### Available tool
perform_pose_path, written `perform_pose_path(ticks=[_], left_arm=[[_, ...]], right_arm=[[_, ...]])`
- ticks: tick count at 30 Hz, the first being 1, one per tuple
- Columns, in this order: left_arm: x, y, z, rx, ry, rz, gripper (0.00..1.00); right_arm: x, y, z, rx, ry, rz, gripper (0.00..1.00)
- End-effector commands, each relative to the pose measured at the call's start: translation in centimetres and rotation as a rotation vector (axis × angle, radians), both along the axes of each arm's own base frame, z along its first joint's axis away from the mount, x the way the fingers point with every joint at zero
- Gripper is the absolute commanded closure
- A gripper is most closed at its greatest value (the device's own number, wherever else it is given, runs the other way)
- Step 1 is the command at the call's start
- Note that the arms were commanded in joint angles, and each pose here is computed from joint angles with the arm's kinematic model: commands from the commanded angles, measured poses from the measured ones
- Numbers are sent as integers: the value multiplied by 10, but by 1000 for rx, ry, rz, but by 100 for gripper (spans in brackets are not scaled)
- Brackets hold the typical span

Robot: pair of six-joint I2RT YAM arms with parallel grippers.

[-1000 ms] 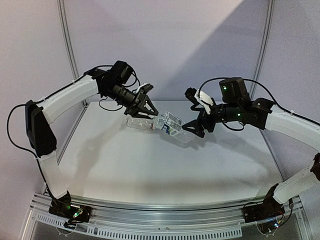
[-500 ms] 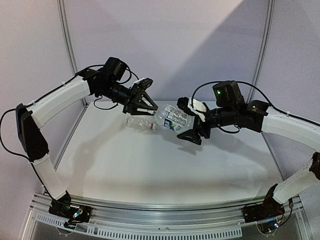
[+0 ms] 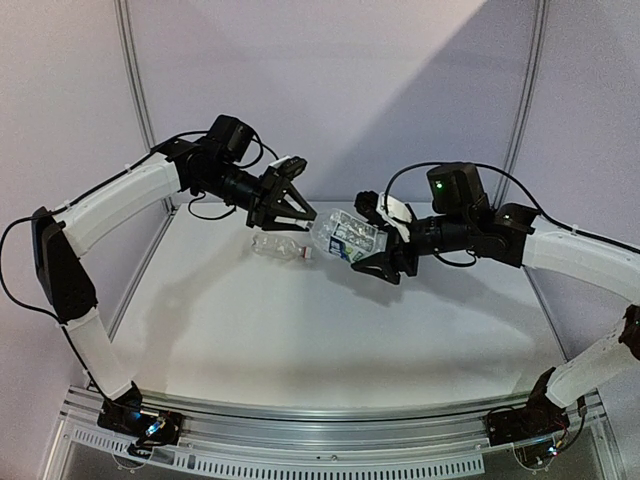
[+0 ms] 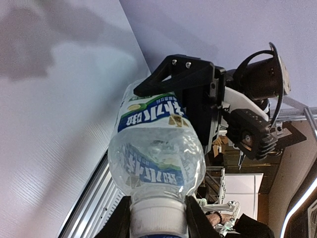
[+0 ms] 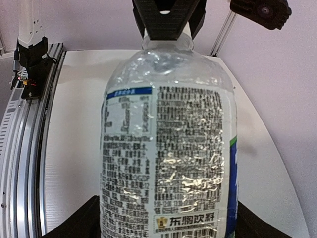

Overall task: Unscrew the bottle caps
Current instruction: Pass from the left arm to the right, then unscrew the bottle cap from the plastic bottle.

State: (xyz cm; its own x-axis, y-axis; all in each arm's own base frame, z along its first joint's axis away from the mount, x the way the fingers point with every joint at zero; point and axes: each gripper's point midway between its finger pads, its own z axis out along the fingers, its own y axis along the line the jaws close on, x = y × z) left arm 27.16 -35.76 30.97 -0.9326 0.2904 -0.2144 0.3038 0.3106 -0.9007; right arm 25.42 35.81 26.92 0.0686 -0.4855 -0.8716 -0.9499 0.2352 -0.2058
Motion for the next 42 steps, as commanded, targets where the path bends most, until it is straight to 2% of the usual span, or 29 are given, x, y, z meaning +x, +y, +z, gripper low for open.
perform_pose_path(ticks=[1,12,17,19,23,28,35,42], left_arm=[[-7,5,18,-42,-25,-10,100],[-9,4,17,-42,-25,-16,100],[-9,5,18,-41,-34,-12,99],[-8,5,19,-37,-46,-5,89],[-5,10,24,-23,-89,28,47],[-1,18,39,-36,-156,74,21],[5,36,70,-57,-307,166,19],[12,68,90,-100,-518,358,19]], right_arm=[[-6,0,7,35,3,4,23],[-5,1,15,68,5,-6,43],[-6,2,20,92,21,-12,47],[-5,2,21,99,28,-15,49],[-6,4,20,97,28,-28,51],[-6,6,23,120,26,-53,52],[-2,8,30,159,25,-104,53],[8,4,48,263,26,-220,56]])
